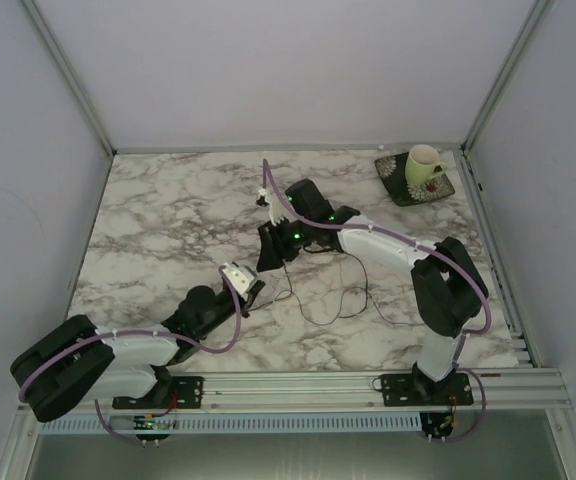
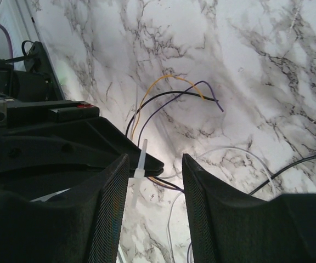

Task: Zip-tie the wires
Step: Tie the cable at the center of the board.

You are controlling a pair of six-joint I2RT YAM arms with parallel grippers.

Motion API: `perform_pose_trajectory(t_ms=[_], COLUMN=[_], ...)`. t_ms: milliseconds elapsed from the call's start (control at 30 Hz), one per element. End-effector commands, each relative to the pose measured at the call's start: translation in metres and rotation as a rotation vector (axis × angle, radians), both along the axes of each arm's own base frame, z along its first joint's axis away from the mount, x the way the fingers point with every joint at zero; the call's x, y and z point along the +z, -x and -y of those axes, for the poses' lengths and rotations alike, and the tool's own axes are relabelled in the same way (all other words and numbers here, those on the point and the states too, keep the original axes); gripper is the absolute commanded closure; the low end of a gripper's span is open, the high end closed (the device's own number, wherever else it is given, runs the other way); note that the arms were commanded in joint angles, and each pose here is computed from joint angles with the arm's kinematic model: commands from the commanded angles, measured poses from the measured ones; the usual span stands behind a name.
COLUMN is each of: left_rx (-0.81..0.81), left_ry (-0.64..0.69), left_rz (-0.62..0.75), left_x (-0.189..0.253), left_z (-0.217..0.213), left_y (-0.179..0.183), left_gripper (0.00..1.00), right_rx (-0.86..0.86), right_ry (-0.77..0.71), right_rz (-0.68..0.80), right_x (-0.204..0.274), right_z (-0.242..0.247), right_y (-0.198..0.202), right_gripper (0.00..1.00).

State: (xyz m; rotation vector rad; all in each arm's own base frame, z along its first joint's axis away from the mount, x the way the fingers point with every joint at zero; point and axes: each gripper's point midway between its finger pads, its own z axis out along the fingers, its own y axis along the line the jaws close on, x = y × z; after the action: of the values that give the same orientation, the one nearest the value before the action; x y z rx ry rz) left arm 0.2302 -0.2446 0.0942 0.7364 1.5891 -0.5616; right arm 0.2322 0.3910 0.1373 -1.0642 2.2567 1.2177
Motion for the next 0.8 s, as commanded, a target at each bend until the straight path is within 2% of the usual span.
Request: perform_pose_trajectory(t_ms=[0,300,767], left_rx=[-0.02,-0.014,-0.012], left_ry=[0.052,0.064,0.077], left_rz=[0.03,0.026,0.027], left_x=[0.018,0.019,0.021], left_z=[0.011,0.011,0.012], left_y=[-0.003,-0.004,-0.005], left_gripper=[1.0,1.0,1.0], right_rx=[0.042,0.047,0.085], right_ry=[-0.022,0.001,0.008], right_rz=[-0.013,-0.032,-0.072], right_x=[0.01,0.0,-0.007], right_z=[-0.006,-0.002,-0.002], right_y=[0.012,0.018,0.033], right_gripper=[0.58,0.66,0.68])
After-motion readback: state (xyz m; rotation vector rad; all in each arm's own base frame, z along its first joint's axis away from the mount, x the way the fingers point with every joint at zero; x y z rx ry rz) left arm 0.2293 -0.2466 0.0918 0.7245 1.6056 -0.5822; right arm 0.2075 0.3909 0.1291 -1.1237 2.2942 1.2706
